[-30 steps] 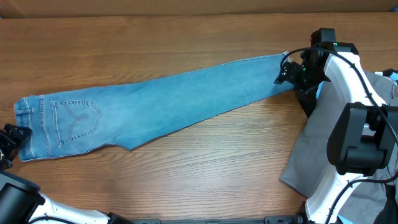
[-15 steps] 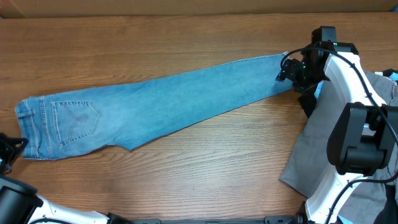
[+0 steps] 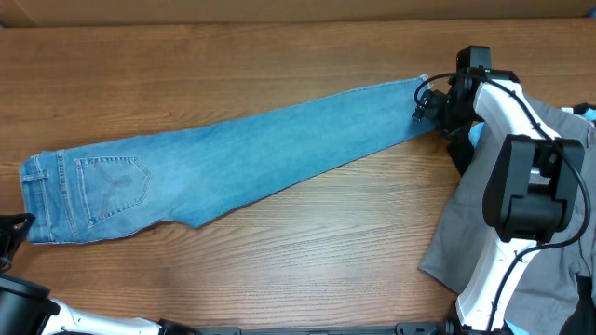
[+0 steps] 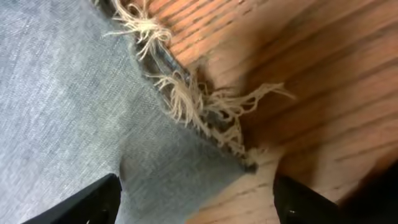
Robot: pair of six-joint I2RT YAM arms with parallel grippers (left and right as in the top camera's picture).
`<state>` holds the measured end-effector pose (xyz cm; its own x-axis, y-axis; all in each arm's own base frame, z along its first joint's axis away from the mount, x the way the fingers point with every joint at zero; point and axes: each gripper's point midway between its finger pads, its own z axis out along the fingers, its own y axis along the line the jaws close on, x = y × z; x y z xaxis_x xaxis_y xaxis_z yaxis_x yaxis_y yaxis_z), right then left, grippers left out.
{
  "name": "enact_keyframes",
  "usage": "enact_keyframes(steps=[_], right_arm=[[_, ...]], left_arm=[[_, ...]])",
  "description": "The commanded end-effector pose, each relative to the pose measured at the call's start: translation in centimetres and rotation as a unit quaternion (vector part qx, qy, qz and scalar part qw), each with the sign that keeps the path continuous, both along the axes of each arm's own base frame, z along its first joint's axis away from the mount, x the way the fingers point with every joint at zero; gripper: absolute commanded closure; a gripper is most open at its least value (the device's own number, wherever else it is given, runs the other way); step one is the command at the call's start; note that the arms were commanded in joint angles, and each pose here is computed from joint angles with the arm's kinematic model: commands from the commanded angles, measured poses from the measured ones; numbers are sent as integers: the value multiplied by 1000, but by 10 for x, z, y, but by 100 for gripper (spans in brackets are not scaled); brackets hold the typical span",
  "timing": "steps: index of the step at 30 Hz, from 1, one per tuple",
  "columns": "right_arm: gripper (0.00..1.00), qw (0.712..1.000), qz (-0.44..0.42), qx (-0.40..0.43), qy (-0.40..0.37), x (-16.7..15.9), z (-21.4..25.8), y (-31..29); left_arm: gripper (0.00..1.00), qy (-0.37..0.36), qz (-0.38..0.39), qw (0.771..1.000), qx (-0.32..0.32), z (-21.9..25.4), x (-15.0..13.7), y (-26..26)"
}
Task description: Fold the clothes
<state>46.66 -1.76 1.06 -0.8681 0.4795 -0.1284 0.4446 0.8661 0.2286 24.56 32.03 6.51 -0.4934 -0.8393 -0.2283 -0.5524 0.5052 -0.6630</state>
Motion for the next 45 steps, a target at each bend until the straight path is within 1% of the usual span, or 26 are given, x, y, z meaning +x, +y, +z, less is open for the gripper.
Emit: enact_keyframes(steps=[1,4,7,10,12,14,18,19,20,22,23,24,25,27,29,31,35,39,45], right_arm=[[18,1000,6,-6,7,3,-23,-4],[19,1000,22,-11,-18,14,-21,-5],[26,999,41,-12,-32,19,-20,-3],[30,996,75,-12,-45,22,-18,0],[36,994,90,-16,-53,25,-17,0],[38,991,109,-22,-67,30,-16,-1],[38,985,143,-32,-90,38,-13,0],[40,984,147,-29,-91,38,-12,2],[43,983,156,-17,-93,37,-12,6],[57,981,170,3,-95,35,-13,14],[66,980,174,9,-94,34,-13,16],[86,981,173,9,-91,32,-14,16],[96,981,172,10,-89,32,-14,16],[96,986,147,4,-79,30,-15,12],[96,994,82,-26,-60,30,-19,-5],[96,997,33,-39,-54,31,-19,-14],[96,998,7,-30,-62,35,-18,-18],[96,997,-44,-22,-55,33,-18,-34],[96,997,-58,-17,-51,29,-18,-51]], left_arm=[[96,-22,-7,1000,6,7,4,2],[96,-22,-7,1000,7,7,4,2],[96,-22,-7,1000,7,7,4,2],[96,-22,-7,1000,7,7,4,2],[96,-22,-7,1000,7,7,4,2],[96,-22,-7,1000,7,7,4,2],[96,-22,-7,1000,7,7,4,2],[96,-22,-7,1000,7,7,4,2],[96,-22,-7,1000,6,7,4,2],[96,-22,-6,1000,5,7,4,2],[96,-22,-6,1000,5,7,4,2],[96,-22,-6,1000,5,7,4,2],[96,-21,-6,1000,5,7,4,2],[96,-21,-6,1000,3,7,4,1],[96,-20,-6,1000,1,7,4,0],[96,-18,-5,1000,-3,8,2,0],[96,12,1,1000,-2,11,-8,4],[96,67,27,997,2,15,-25,17],[96,156,70,985,7,6,-51,29]])
